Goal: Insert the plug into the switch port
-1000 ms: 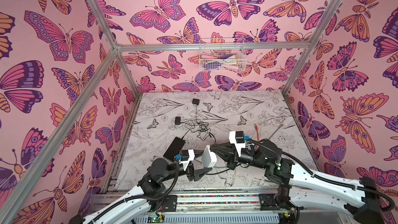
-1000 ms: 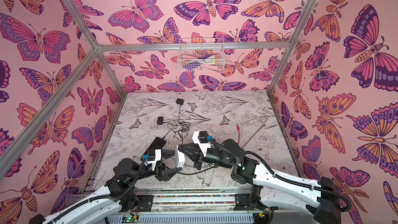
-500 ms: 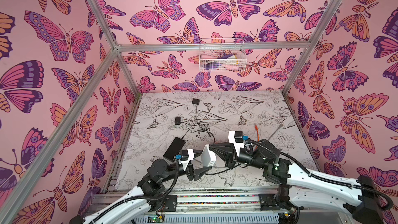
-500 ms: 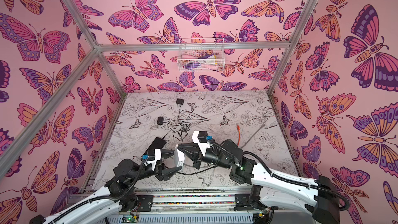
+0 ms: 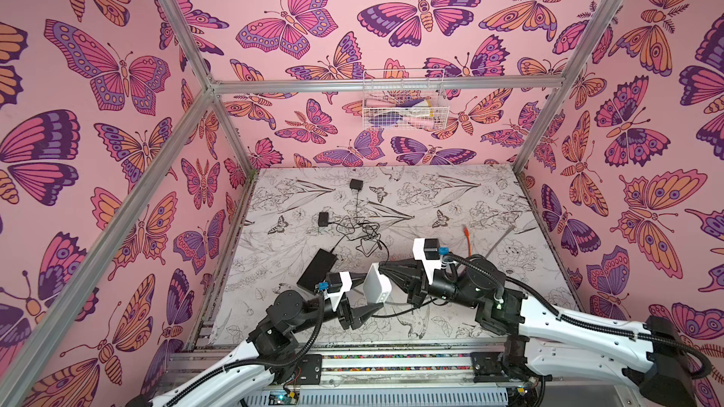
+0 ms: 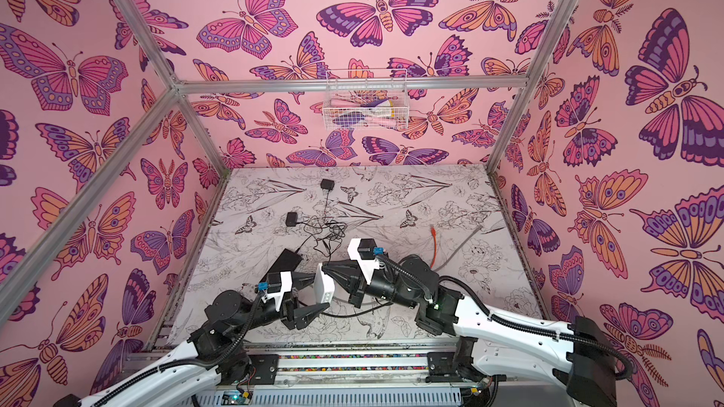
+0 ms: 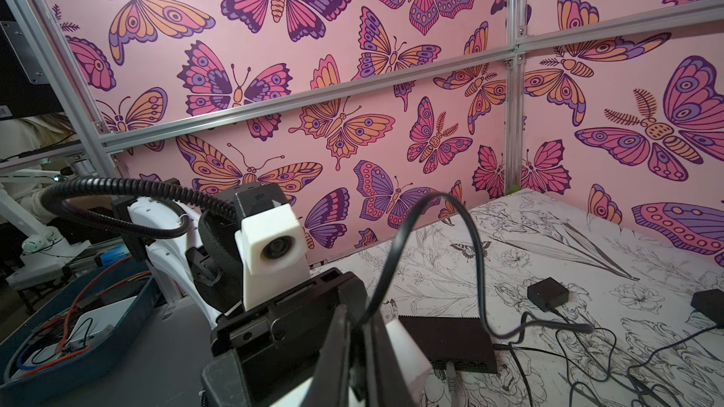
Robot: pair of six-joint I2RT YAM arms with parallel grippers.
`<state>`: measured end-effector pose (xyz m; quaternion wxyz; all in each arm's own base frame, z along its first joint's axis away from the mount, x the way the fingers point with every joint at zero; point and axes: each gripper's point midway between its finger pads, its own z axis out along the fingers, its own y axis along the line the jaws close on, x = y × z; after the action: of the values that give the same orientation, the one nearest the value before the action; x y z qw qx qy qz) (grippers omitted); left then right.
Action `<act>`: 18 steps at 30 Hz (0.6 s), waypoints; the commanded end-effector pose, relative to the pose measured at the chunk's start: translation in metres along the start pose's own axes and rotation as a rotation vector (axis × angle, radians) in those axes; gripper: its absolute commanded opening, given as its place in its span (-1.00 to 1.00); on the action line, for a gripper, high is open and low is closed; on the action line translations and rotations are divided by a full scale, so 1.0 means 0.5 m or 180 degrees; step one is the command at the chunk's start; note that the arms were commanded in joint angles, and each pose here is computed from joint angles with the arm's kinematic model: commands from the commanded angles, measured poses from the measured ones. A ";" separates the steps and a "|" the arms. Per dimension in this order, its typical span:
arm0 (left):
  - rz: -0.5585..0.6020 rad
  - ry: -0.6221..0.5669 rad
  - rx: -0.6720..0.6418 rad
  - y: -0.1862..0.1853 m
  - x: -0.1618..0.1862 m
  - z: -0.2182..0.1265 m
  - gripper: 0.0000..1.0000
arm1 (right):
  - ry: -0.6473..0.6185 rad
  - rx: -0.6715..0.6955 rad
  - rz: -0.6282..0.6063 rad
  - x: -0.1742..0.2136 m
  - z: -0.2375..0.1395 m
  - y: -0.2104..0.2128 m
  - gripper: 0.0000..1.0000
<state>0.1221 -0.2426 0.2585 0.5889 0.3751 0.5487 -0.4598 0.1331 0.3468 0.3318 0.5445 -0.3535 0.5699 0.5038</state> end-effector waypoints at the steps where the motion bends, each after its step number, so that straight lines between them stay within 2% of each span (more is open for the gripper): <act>1: 0.0481 -0.1025 0.0047 -0.030 -0.182 -0.035 -1.00 | 0.1185 0.0086 0.0234 0.225 -0.022 -0.015 -1.00; 10: 0.0518 -0.1144 -0.0044 -0.025 -0.195 -0.047 -1.00 | 0.1339 0.0112 0.0321 0.261 -0.030 -0.015 -1.00; 18: 0.0611 -0.1431 -0.0153 -0.025 -0.228 -0.073 -1.00 | 0.1494 0.0169 0.0439 0.298 -0.037 -0.020 -1.00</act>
<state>0.1246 -0.2365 0.2495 0.5980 0.3647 0.5554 -0.4482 0.1349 0.3515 0.3193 0.5325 -0.3439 0.5859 0.5049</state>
